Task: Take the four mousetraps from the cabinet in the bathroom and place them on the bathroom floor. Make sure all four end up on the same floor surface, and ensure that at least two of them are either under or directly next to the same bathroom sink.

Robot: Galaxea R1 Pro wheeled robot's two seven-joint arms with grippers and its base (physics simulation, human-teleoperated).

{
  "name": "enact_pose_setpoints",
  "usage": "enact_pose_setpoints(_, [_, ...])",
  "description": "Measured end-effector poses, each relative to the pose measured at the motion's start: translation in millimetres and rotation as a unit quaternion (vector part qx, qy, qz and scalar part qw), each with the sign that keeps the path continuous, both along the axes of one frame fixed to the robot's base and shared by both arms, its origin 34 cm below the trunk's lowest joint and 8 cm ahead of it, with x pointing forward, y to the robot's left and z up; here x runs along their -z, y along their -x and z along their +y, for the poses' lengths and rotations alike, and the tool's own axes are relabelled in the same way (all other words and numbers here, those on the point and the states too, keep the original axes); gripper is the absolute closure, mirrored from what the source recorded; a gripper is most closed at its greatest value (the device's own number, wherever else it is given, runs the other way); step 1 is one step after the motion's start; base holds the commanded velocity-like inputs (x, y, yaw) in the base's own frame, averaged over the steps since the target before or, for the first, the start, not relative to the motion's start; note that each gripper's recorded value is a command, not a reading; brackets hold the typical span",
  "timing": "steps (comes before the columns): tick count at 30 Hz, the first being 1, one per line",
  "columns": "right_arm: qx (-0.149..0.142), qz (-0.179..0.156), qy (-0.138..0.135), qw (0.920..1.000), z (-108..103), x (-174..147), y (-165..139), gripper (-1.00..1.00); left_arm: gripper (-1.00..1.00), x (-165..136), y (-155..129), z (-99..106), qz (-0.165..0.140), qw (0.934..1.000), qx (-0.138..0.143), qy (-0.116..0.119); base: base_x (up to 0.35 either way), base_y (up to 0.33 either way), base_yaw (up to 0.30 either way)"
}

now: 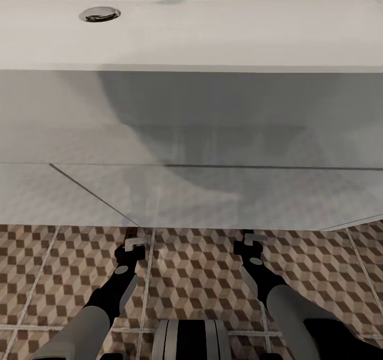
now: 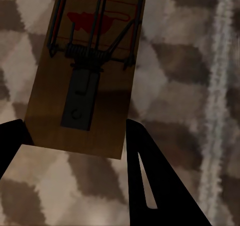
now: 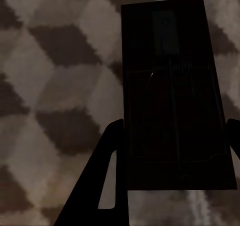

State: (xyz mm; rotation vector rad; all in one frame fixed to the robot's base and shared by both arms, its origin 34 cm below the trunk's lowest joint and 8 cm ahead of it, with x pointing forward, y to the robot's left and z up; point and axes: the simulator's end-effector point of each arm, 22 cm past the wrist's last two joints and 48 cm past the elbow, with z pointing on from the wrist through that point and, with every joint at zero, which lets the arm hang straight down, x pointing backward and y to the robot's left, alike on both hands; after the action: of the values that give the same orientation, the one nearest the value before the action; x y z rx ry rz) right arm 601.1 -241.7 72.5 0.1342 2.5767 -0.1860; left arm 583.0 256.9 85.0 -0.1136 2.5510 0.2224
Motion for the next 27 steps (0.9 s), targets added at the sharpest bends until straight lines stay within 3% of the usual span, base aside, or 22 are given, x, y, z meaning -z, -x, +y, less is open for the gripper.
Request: enact_pose_setpoints(27, [-0.003,-0.001,0.0,1.0,2.0,-0.5,-0.9,1.0,1.0,-1.9,-2.6,-2.1,-0.006,1.0,0.0,0.0,0.062,0.0,0.0])
